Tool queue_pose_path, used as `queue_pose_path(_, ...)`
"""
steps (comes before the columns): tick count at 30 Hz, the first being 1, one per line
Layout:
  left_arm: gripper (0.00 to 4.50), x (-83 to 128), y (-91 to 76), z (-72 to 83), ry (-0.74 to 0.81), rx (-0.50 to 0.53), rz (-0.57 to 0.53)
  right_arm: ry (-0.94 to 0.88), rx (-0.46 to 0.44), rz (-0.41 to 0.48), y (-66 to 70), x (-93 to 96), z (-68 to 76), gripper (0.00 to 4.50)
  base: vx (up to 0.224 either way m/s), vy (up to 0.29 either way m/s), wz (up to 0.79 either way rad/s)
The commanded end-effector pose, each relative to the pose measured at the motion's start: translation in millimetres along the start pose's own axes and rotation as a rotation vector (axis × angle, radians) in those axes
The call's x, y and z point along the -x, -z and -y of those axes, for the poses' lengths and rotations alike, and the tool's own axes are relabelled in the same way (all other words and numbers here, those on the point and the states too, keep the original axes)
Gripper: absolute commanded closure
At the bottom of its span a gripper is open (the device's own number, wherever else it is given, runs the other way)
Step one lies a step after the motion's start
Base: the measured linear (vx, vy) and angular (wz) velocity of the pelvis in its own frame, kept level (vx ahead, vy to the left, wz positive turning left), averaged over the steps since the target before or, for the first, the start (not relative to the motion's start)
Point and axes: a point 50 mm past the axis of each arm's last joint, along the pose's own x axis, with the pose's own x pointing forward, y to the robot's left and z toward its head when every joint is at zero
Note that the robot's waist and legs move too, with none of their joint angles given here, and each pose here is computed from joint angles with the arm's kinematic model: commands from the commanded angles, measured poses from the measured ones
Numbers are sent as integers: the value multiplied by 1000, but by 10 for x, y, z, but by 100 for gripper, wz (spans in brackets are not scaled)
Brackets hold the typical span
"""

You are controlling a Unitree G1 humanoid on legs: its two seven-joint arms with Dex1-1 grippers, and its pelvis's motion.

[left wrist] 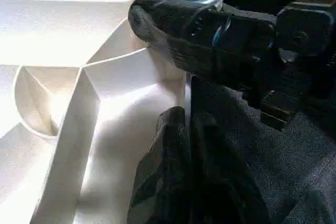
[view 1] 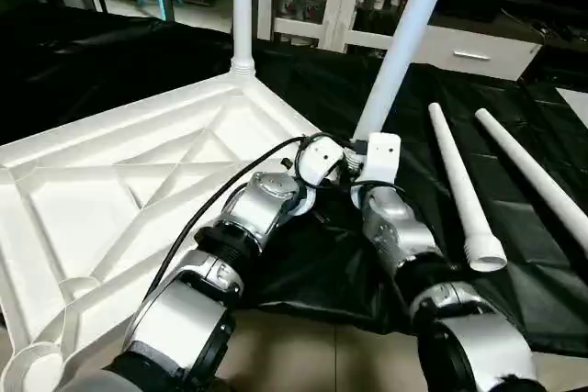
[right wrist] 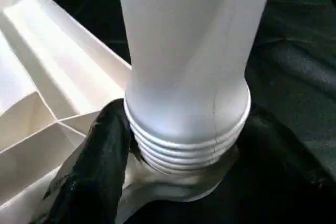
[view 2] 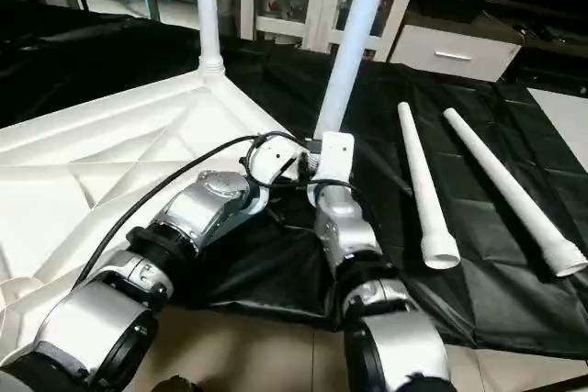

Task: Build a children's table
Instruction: Insert table leg to table base

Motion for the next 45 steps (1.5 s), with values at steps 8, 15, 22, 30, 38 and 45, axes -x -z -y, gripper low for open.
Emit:
queue_pose_path(8, 450, 168, -441, -247, -91, -77, 190, 19, 16, -123, 331, 244, 444, 134, 0, 0, 0)
queue_pose_path(15, 450, 169, -403, -259, -87, -80, 178, -41, 17, -82, 245, 523, 619, 134, 0, 0, 0)
queue_pose_path(22, 450, 182, -319, -280, -64, -90, 158, -189, 7, -20, 65, 737, 694, 134, 0, 0, 0)
queue_pose_path(30, 450, 252, -96, -263, 68, -165, 132, -420, 46, 80, -339, 827, 738, 134, 0, 0, 0)
queue_pose_path(38, 450, 396, 93, -207, 263, -189, 117, -689, 253, 82, -509, 976, 840, 134, 0, 0, 0)
queue_pose_path(45, 450, 625, 291, -85, 561, -302, 68, -917, 290, -18, -619, 1140, 1016, 71, 0, 0, 0)
